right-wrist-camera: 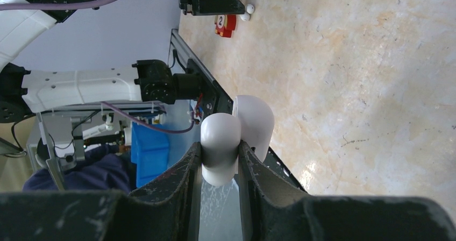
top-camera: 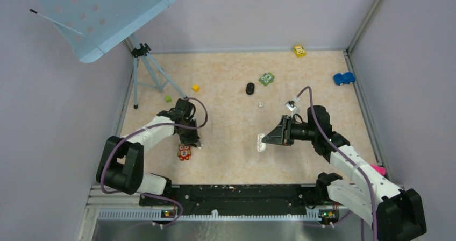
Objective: Insert the wireless bluetooth earbuds into the charging case
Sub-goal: Pick up the right earbud from the center of the board.
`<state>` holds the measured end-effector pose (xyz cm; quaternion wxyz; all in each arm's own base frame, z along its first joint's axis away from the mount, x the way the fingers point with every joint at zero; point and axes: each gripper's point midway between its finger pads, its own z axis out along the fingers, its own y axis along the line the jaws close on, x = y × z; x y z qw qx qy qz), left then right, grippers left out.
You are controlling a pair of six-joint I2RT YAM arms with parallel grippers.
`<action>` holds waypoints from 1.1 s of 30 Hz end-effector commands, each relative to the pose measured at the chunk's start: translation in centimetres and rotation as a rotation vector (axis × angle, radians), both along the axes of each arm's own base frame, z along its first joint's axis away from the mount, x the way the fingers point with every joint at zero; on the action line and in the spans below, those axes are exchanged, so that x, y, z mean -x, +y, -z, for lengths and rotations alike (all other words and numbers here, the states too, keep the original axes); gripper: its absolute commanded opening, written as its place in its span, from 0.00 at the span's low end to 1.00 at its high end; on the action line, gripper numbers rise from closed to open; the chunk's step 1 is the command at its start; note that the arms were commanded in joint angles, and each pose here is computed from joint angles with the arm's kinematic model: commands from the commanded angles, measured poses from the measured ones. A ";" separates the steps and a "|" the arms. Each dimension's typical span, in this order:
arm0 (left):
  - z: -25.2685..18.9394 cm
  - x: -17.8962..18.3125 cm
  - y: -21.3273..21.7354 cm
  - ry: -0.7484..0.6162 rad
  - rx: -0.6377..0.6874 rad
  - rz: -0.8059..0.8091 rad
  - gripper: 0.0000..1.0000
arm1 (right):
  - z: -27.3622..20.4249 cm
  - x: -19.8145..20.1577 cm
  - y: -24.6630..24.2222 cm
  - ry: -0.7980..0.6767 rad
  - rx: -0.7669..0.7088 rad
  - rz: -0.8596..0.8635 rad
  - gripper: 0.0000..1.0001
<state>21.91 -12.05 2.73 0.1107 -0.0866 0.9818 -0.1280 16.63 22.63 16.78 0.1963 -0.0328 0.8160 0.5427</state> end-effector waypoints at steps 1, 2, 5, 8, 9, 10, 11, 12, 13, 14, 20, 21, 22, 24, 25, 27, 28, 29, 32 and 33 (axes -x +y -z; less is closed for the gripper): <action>0.2 0.1 -0.1 0.001 0.011 0.009 0.25 | -1.5 -0.6 0.3 -0.053 -0.035 -0.004 0.00; 0.3 0.2 -0.2 0.006 0.017 0.008 0.25 | -1.5 -0.6 0.3 -0.052 -0.034 -0.006 0.00; 0.7 0.7 -0.6 0.022 0.042 0.013 0.25 | -1.4 -0.6 0.3 -0.049 -0.033 -0.007 0.00; 0.8 1.2 -1.1 0.032 0.057 0.026 0.26 | -1.4 -0.7 0.3 -0.048 -0.033 -0.007 0.00; 0.7 1.3 -1.2 0.031 0.059 0.029 0.27 | -1.5 -0.6 0.3 -0.048 -0.034 -0.008 0.00; 0.6 1.4 -1.3 0.029 0.061 0.029 0.28 | -1.5 -0.7 0.4 -0.050 -0.034 -0.009 0.00; 0.4 1.4 -1.4 0.024 0.063 0.029 0.28 | -1.5 -0.6 0.4 -0.049 -0.034 -0.009 0.00; 0.3 1.3 -1.4 0.018 0.064 0.029 0.28 | -1.5 -0.6 0.4 -0.049 -0.034 -0.009 0.00; 0.1 1.2 -1.4 0.008 0.065 0.029 0.27 | -1.5 -0.6 0.4 -0.050 -0.035 -0.009 0.00; 0.0 1.2 -1.4 0.002 0.063 0.028 0.25 | -1.5 -0.7 0.4 -0.050 -0.035 -0.009 0.00; -1.1 0.5 -1.4 -0.040 0.066 0.028 0.15 | -1.5 -0.6 0.4 -0.047 -0.036 -0.008 0.00; -1.3 0.4 -1.5 -0.045 0.067 0.032 0.14 | -1.5 -0.6 0.4 -0.046 -0.037 -0.009 0.00; -1.5 0.4 -1.5 -0.049 0.069 0.037 0.12 | -1.5 -0.6 0.4 -0.048 -0.038 -0.009 0.00; -1.9 0.2 -1.7 -0.059 0.077 0.055 0.07 | -1.5 -0.6 0.4 -0.047 -0.039 -0.008 0.00; -2.0 0.2 -1.8 -0.060 0.078 0.064 0.05 | -1.5 -0.6 0.4 -0.049 -0.040 -0.008 0.00; -2.5 0.0 -2.1 -0.073 0.090 0.077 0.03 | -1.5 -0.5 0.4 -0.047 -0.042 -0.008 0.00; -3.0 -0.1 -2.5 -0.088 0.113 0.091 0.02 | -1.5 -0.4 0.4 -0.047 -0.044 -0.011 0.00; -3.8 -0.4 -3.0 -0.114 0.144 0.103 0.02 | -1.4 -0.4 0.4 -0.047 -0.046 -0.013 0.00; -6.8 -1.4 -5.0 -0.208 0.265 0.140 0.03 | -1.3 0.1 0.4 -0.063 -0.058 -0.042 0.00; -7.8 -1.7 -5.7 -0.239 0.312 0.155 0.04 | -1.3 0.3 0.5 -0.086 -0.068 -0.059 0.00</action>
